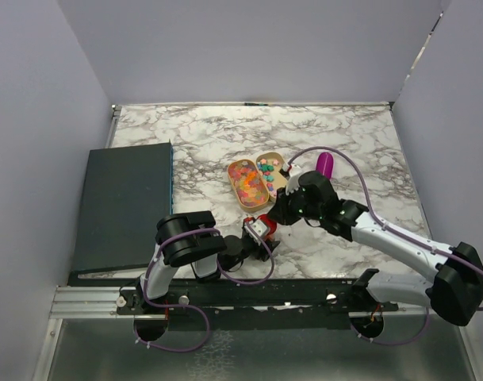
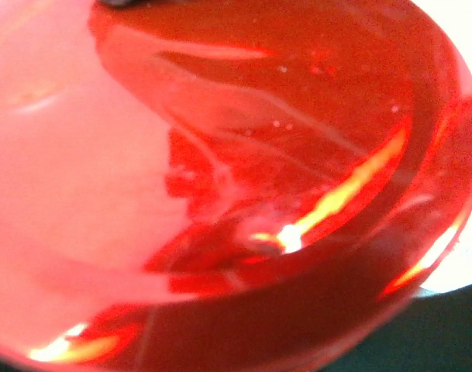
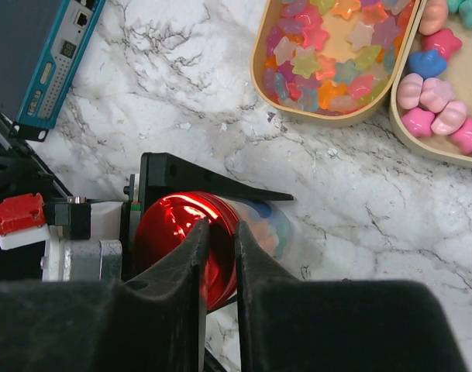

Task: Pack the candies
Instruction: Screw the bottle lid onto the packing bottle.

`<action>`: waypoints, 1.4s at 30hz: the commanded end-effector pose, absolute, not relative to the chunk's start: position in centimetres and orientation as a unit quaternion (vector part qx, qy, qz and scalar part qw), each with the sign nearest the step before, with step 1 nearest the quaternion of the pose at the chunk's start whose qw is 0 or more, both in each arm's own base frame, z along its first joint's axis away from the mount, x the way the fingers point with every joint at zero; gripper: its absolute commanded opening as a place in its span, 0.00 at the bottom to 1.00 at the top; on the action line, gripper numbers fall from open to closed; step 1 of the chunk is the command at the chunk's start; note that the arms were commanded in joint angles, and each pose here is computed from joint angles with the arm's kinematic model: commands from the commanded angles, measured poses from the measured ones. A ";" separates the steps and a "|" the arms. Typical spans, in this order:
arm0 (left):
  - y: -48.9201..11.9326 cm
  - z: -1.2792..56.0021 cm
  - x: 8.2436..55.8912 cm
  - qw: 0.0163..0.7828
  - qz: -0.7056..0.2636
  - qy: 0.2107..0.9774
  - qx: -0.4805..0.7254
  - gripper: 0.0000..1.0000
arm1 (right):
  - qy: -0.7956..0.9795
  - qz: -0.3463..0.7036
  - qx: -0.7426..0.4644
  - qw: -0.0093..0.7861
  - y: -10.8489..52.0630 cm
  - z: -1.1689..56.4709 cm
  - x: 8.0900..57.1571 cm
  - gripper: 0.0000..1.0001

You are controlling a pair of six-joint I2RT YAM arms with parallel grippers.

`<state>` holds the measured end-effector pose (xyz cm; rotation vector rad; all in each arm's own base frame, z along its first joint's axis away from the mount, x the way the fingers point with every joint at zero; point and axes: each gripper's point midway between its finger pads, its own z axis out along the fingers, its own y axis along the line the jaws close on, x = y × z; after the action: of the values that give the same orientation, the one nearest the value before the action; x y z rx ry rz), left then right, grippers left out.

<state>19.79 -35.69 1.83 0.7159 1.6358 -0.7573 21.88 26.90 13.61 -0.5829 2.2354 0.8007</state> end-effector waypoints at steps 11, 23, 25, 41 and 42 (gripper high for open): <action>-36.8 1.2 19.8 0.550 -0.340 0.703 0.296 0.24 | 0.880 0.337 -0.195 0.272 23.0 10.7 14.5 0.11; -37.6 0.7 20.6 0.560 -0.323 0.697 0.311 0.40 | 0.865 0.308 -0.103 0.383 19.7 16.5 16.6 0.32; -37.5 0.6 20.7 0.562 -0.318 0.697 0.313 0.45 | 0.865 0.304 -0.101 0.387 19.6 16.8 16.8 0.35; -36.0 0.8 20.1 0.570 -0.294 0.700 0.313 0.99 | 0.859 0.302 -0.111 0.398 20.1 17.9 17.6 0.40; -35.9 0.8 20.0 0.570 -0.293 0.701 0.313 0.99 | 0.858 0.301 -0.112 0.400 20.1 18.0 17.7 0.40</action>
<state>20.65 -37.35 2.16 0.7255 1.5950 -0.7298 17.08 20.23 16.78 -0.2833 2.2011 0.7887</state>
